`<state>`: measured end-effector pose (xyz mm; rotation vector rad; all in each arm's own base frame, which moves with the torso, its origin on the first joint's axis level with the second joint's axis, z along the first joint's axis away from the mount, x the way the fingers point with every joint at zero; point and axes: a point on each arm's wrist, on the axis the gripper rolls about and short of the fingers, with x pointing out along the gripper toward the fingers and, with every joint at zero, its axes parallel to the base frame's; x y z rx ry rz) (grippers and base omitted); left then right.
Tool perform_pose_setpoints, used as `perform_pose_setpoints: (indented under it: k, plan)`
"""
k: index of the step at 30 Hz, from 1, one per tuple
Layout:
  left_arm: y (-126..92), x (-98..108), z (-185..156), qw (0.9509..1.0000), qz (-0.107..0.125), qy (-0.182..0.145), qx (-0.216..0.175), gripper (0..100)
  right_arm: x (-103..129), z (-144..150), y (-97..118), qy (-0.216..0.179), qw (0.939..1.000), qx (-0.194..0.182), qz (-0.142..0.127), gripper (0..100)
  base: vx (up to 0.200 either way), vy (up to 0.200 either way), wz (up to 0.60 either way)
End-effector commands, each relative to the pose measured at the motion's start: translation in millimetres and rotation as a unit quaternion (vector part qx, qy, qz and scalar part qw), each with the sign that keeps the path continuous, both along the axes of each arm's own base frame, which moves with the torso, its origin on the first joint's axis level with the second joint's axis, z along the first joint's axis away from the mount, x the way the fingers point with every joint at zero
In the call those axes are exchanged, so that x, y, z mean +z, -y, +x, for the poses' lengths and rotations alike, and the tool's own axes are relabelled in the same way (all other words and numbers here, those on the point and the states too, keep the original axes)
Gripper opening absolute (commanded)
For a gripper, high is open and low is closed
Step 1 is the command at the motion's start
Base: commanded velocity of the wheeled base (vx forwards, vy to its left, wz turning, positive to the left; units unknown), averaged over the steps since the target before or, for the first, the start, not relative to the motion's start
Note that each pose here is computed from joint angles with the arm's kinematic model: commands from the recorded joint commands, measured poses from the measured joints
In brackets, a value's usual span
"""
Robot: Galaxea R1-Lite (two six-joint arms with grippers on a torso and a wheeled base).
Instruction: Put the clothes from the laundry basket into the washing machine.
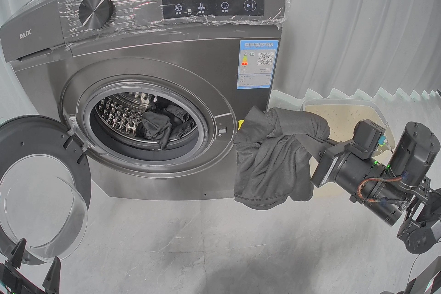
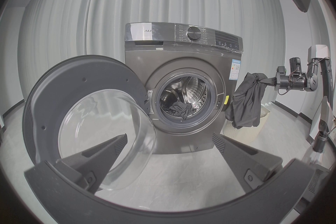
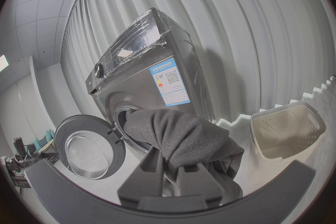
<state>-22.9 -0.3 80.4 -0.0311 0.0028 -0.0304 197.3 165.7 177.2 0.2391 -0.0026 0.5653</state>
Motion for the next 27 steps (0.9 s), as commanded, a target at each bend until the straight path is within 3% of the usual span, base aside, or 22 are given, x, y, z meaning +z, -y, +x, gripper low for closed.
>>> perform_pose_setpoints:
  k: [1,9,27]
  plan:
    - [0.0,-4.4,0.1,1.0000,-0.001,-0.001,0.001,100,-0.3,-0.7,-0.6,-0.001,1.0000,0.002,0.000,0,0.000,0.000,0.00]
    - [0.1,-4.3,-0.1,1.0000,-0.001,0.000,0.001,100,-1.0,-0.6,-0.7,-0.003,1.0000,0.003,0.001,0,0.000,0.000,0.00]
    - [0.1,-4.3,-0.1,1.0000,-0.001,0.000,0.001,100,-5.1,-2.6,1.0,-0.007,0.9999,0.003,-0.008,0,0.000,0.200,0.00]
